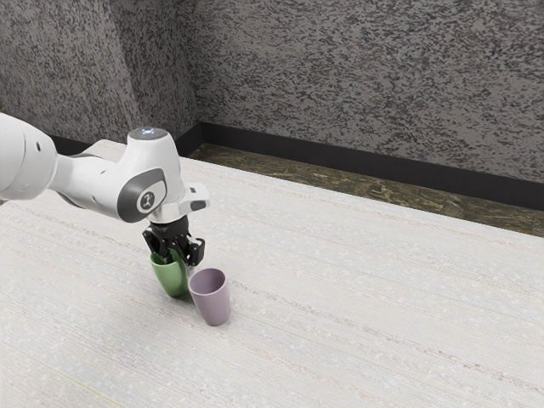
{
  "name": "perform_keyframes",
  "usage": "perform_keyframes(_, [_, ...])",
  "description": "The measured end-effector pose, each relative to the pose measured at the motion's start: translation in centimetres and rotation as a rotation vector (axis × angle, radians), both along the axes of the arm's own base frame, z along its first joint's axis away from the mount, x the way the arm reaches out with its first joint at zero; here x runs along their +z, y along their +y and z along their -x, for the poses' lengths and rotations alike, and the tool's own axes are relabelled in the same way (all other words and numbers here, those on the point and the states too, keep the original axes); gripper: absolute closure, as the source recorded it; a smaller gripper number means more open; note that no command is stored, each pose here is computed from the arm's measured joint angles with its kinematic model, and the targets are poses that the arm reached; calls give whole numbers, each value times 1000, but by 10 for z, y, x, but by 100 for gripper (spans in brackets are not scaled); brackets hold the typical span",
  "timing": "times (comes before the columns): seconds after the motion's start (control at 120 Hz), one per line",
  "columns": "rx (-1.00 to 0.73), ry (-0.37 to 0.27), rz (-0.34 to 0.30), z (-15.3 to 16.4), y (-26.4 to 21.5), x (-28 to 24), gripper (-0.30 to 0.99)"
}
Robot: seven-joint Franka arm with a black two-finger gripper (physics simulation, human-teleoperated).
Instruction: Place the left cup onto the right cup
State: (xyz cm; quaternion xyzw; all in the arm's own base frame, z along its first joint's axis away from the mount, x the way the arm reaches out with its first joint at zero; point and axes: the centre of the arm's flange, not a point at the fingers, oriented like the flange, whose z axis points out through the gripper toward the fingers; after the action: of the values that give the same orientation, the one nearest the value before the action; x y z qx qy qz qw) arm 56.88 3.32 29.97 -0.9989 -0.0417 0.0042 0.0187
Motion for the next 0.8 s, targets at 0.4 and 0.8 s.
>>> perform_keyframes(0.4, [-3,2,2,-1,-1,-6,51])
perform_keyframes(0.8, [-7,-3,0,-2,-1,-7,63])
